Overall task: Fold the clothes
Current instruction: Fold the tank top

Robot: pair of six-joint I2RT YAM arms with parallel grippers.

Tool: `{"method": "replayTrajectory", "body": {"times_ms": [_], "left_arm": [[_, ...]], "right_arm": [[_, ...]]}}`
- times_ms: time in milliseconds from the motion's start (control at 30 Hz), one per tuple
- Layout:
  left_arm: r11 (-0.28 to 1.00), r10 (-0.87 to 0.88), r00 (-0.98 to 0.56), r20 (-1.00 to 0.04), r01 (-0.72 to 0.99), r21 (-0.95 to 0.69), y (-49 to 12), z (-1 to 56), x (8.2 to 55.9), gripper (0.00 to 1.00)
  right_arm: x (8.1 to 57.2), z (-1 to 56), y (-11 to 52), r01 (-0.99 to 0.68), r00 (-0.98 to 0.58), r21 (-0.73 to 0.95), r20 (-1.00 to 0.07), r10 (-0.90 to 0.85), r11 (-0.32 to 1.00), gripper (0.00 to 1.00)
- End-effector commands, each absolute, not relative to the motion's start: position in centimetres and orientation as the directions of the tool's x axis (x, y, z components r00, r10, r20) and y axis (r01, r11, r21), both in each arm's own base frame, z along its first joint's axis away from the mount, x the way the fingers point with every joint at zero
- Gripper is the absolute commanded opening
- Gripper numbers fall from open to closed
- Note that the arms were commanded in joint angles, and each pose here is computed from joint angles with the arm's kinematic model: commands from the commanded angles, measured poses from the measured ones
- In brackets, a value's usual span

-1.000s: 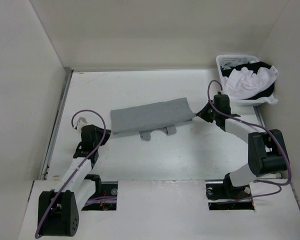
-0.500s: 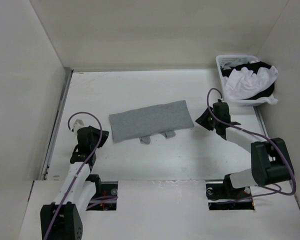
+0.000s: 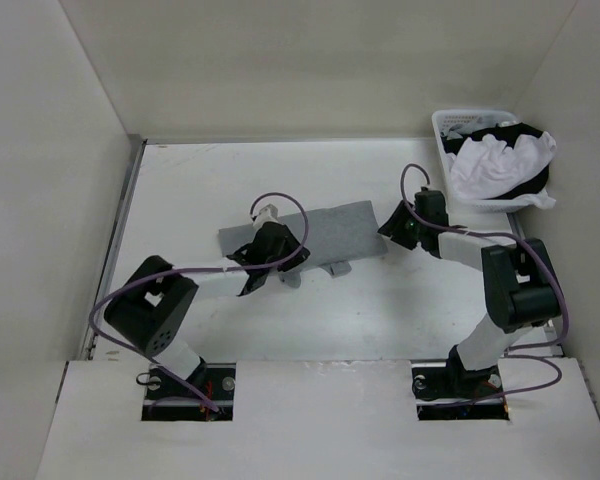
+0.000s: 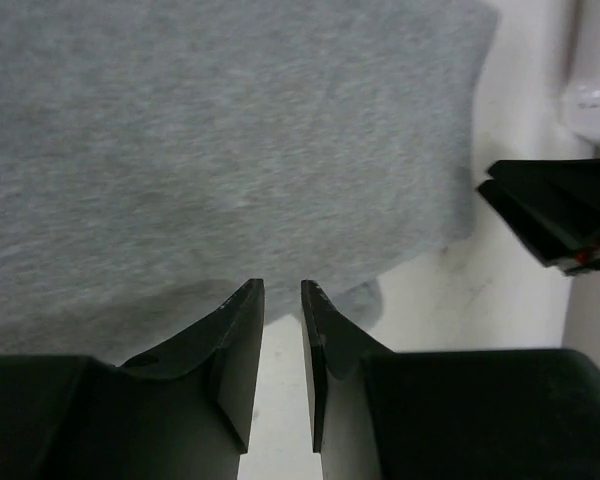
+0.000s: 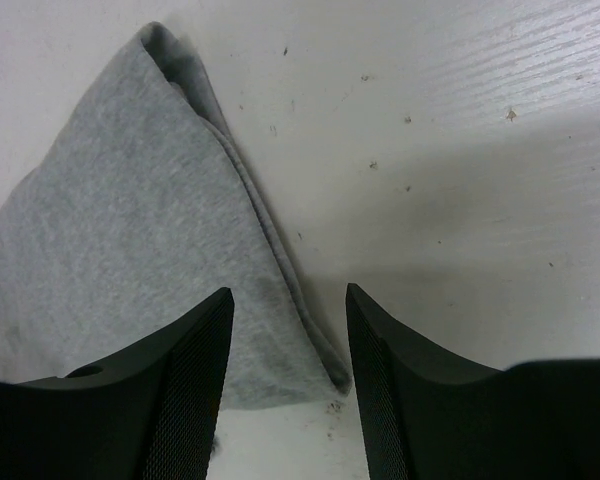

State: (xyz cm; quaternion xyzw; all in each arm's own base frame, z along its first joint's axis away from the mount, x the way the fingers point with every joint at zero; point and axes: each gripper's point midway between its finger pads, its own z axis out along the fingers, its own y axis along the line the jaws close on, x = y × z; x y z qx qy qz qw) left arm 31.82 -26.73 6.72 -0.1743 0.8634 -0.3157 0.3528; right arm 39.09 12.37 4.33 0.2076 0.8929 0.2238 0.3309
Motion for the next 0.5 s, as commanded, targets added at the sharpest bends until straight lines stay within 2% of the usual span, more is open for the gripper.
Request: {"method": "replayTrajectory", "body": {"times_ms": [0, 267, 467], "left_arm": [[0.693, -0.560, -0.689, -0.459, -0.086, -0.716, -26.8, 6.4, 32.0, 0.20], [0.744, -0.520, -0.725, -0.452, -0.125, -0.656, -21.4, 2.9, 27.5, 0.19], [0.774, -0.516, -0.683, -0.518, -0.112, -0.623, -17.9, 4.3, 28.2, 0.20]], "right_arm": [[40.6, 5.9, 13.3, 0.161, -0.673, 0.567, -0.536, 0.510, 0.808, 0.54], [38.8, 5.1, 14.8, 0.144, -0.709, 0.584, -0.502, 0.495, 0.799, 0.60], [35.7, 3.8, 17.9, 0.113, -0.760, 0.641, -0.436, 0.482, 0.759, 0.63]]}}
